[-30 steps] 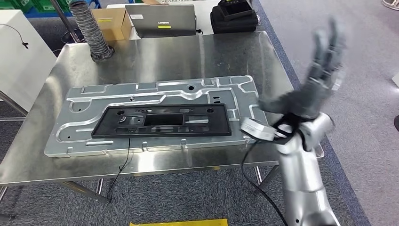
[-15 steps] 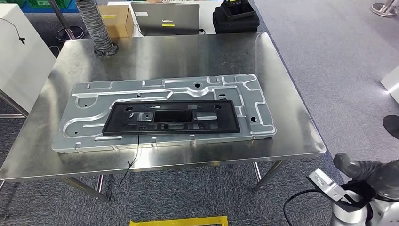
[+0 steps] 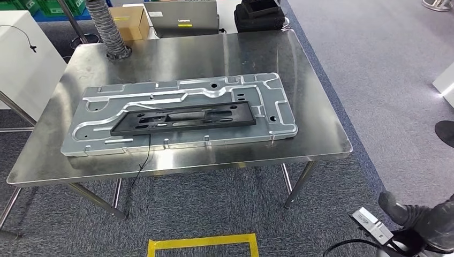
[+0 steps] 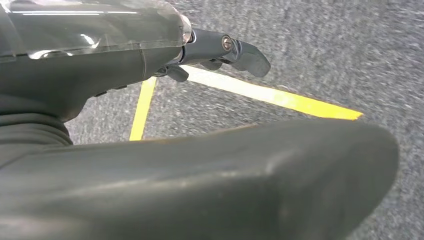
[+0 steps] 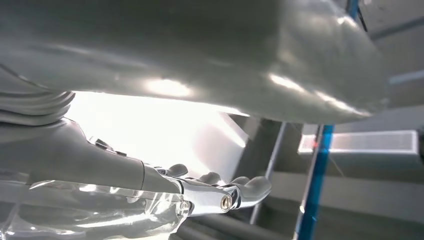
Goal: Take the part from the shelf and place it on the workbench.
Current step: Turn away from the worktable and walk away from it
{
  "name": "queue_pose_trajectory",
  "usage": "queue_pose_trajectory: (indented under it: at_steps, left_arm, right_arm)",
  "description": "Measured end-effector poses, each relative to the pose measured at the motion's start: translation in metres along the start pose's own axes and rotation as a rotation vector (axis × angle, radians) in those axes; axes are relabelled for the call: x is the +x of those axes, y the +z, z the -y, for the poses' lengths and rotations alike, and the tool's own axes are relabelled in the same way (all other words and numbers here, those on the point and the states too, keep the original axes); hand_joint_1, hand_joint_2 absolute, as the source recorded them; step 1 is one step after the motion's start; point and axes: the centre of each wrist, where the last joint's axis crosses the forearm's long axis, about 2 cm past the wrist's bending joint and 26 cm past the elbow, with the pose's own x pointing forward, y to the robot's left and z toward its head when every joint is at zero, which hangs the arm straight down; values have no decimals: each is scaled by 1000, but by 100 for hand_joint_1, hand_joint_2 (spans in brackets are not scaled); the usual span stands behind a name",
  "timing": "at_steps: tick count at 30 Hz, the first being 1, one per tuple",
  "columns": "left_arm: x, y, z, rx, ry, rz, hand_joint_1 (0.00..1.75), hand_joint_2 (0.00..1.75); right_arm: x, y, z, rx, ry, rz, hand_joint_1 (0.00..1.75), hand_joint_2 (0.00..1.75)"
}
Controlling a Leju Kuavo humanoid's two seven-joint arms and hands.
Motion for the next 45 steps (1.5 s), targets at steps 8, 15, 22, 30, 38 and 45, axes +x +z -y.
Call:
queue_pose_trajectory:
  at_steps: [8, 15, 22, 30, 38, 45]
  left_arm:
    - [4, -2, 2, 8, -1, 9, 0, 0]
    - [0, 0, 1, 11, -8, 1, 0, 0]
    - [-4, 2, 3, -4, -6, -7, 0, 0]
    - [-7, 4, 3, -3, -10, -9, 0, 0]
    - [-5, 3, 5, 13, 1, -7, 0, 0]
    - [-7, 4, 7, -30, -31, 6, 0, 0]
  right_arm:
    - [-3, 21, -6, 71, -25, -51, 0, 0]
    - [-5, 51, -11, 130, -88, -168, 0, 0]
    - [-4, 104, -26, 194, -217, -441, 0, 0]
    - [5, 190, -42, 417, -275, -745, 0, 0]
    - [22, 261, -44, 748, -259, -862, 0, 0]
    - [46, 320, -16, 1238, -164, -1049, 0, 0]
